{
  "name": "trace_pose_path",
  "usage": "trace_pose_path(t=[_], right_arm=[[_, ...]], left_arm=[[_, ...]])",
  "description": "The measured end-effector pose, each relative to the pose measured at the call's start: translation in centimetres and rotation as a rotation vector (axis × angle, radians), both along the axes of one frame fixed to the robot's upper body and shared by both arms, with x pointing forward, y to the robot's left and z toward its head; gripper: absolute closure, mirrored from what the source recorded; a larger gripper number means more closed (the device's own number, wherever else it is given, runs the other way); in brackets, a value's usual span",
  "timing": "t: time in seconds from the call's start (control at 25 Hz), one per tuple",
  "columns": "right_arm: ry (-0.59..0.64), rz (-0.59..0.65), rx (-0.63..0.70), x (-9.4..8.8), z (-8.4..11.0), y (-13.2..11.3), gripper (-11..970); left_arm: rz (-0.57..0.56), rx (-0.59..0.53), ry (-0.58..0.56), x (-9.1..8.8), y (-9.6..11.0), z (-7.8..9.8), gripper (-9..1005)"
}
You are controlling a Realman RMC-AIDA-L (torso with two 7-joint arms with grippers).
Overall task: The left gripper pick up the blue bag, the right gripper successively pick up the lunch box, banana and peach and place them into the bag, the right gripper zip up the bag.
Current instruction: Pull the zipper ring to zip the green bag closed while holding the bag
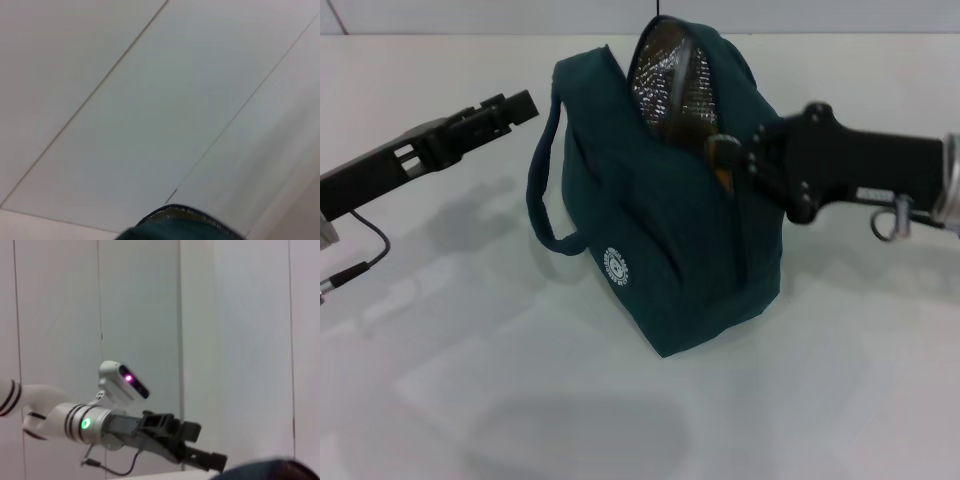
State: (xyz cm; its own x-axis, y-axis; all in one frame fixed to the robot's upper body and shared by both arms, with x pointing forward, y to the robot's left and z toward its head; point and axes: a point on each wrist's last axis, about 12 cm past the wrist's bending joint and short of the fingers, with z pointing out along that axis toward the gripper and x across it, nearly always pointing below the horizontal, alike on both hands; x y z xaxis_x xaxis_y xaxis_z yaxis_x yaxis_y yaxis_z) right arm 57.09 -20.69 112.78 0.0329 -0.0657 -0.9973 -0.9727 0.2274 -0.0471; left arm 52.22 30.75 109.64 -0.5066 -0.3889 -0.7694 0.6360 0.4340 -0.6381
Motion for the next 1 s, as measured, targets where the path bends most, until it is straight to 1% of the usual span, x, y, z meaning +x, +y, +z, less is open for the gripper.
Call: trace_pose_path(t=[0.08, 0.24, 0.4, 0.56, 0.8, 1.0], right_arm=[[-0.022, -0.003, 0.001, 0.6, 0.4, 0.7, 928], [-0.045, -0.013, -0.01, 1.5, 1.0, 1.8, 927], [-0.059, 0.01, 0.003, 1.5, 1.2, 2.9, 926], [-0.093, 0.034, 0.025, 1.8, 2.0, 4.3, 925], [-0.102, 0.022, 0.05, 2.4, 2.7, 5.0, 923], [-0.099, -0.003, 0.051, 2.6, 2.6, 5.0, 921]], left_arm=[[0.008, -0.001, -0.007, -0.1, 0.2, 0.0, 101], [0.024, -0.005, -0.006, -0.5, 0.5, -0.2, 102], [0.038, -0.006, -0.005, -0.9, 0.9, -0.4, 103], [0.067, -0.008, -0.018, -1.4, 1.5, -0.4, 105], [0.1, -0.018, -0.023, -1.7, 2.4, -0.4, 110], [0.115, -0.017, -0.015, -2.2, 2.9, -0.6, 116]])
